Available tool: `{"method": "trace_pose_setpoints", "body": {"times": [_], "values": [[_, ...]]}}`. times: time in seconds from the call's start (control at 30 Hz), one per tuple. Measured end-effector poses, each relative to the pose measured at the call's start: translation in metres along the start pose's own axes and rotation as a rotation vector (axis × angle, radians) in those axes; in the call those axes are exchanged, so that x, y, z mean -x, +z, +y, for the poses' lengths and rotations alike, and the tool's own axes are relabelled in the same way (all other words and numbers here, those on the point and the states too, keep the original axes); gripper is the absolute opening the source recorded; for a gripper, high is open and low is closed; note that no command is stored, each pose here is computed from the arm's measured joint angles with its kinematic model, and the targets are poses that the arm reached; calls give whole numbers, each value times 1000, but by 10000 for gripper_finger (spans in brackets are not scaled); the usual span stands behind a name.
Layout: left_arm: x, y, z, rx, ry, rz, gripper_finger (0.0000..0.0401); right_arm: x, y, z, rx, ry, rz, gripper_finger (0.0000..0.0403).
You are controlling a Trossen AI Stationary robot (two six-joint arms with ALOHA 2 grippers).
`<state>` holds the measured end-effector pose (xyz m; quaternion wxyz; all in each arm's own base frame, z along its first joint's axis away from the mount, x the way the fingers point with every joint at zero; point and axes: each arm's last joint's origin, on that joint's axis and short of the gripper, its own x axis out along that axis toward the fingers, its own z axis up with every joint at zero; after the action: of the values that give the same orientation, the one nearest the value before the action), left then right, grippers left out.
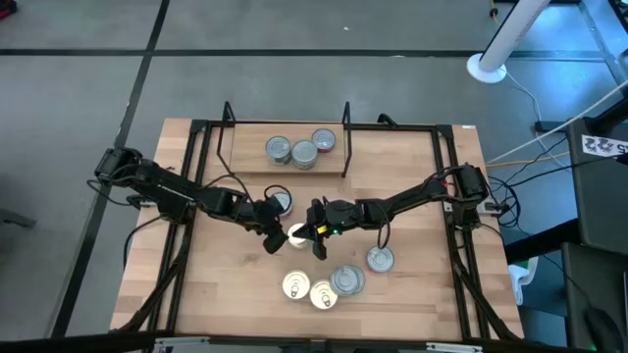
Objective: Stack canned seafood by type on shelf
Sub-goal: Put the blue tuna can on the shelf
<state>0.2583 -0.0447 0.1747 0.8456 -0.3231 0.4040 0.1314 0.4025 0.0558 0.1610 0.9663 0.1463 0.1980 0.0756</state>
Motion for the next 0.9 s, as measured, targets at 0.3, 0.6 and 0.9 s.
{"method": "trace_pose_setpoints", "body": {"times": [0.3,0.6,0.9], "values": [[0,0,0,357,-1,1,241,10,9,3,-27,-27,21,7],[0,0,-1,428,-7,-2,241,13,7,-5,-84,-59,77,60],[0,0,0,427,-6,-1,241,18,1,-31,-307,-178,171,201]]}}
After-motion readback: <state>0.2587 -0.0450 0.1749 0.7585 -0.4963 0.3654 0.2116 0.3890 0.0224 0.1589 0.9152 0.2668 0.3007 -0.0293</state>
